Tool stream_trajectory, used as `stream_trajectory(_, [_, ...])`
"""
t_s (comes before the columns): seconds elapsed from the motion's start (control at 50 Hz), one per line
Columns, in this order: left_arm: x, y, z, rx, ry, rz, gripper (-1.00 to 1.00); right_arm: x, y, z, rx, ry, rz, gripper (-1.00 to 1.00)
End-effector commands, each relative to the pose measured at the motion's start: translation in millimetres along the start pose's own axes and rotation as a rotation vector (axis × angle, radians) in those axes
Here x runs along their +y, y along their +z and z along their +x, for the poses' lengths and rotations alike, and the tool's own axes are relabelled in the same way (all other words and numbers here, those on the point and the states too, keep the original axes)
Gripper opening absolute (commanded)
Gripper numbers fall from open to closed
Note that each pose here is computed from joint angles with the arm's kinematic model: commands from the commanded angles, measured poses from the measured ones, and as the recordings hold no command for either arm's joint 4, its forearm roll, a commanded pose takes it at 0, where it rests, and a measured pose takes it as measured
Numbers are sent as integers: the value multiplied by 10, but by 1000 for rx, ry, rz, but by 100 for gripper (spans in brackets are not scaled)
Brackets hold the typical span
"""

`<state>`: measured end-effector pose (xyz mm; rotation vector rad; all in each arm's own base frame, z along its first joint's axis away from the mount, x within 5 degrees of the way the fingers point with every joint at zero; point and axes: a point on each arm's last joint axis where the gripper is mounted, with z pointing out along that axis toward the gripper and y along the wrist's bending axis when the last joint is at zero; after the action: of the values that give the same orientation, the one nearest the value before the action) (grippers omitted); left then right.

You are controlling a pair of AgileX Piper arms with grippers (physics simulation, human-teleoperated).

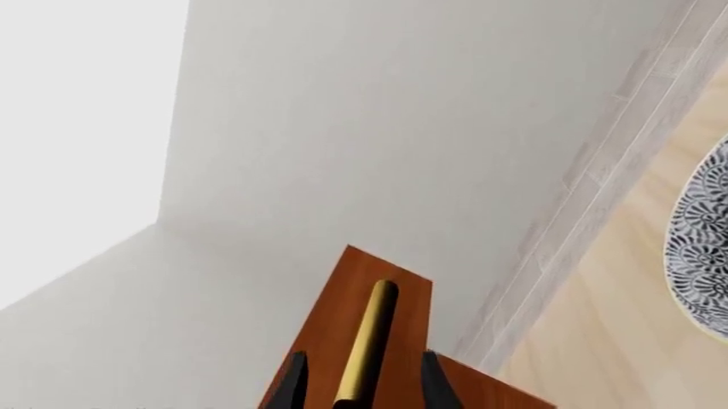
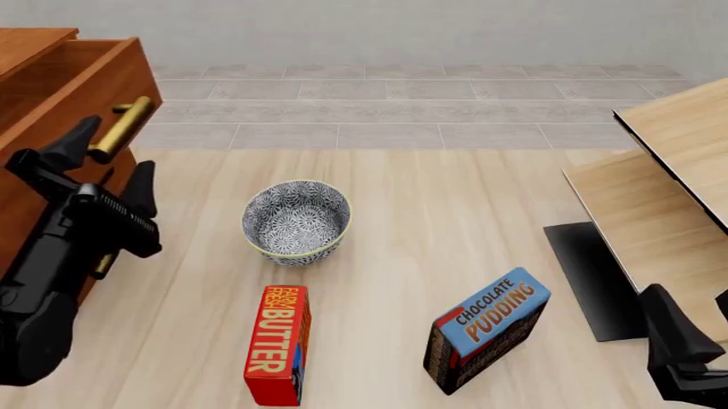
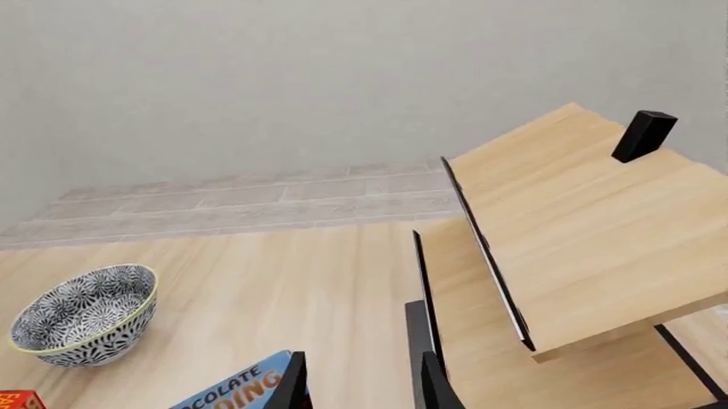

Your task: Close the top drawer of the cabinet.

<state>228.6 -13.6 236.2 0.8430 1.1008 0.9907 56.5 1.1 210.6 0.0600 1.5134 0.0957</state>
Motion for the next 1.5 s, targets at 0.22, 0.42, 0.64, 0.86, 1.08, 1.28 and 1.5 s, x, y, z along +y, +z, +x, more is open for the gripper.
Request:
stream_trajectory(0.22, [53, 19, 155, 71, 8, -27, 100, 5, 0, -6, -6, -6, -8, 100])
stream_trajectory(0.42, [75, -2, 182, 83, 14, -34, 100, 4, -1, 3, 2, -10, -8, 100])
stream_trajectory(0.64, [120, -9, 214, 97, 23, -53, 100, 3, -1, 0, -1, -10, -5, 100])
stream_trajectory(0.86, [136, -10, 248, 112, 29, -59, 100, 3, -2, -1, -3, -11, -5, 100])
stream_trajectory(1.08, [152, 15, 290, 127, 29, -67, 100, 2, 2, -2, 0, -7, -4, 100])
stream_trajectory(1.28, [160, 64, 323, 137, 29, -73, 100, -2, 2, -6, -5, -18, 5, 100])
stream_trajectory(1.5, [172, 102, 353, 147, 78, -77, 100, -1, 1, -4, -3, -19, 1, 100])
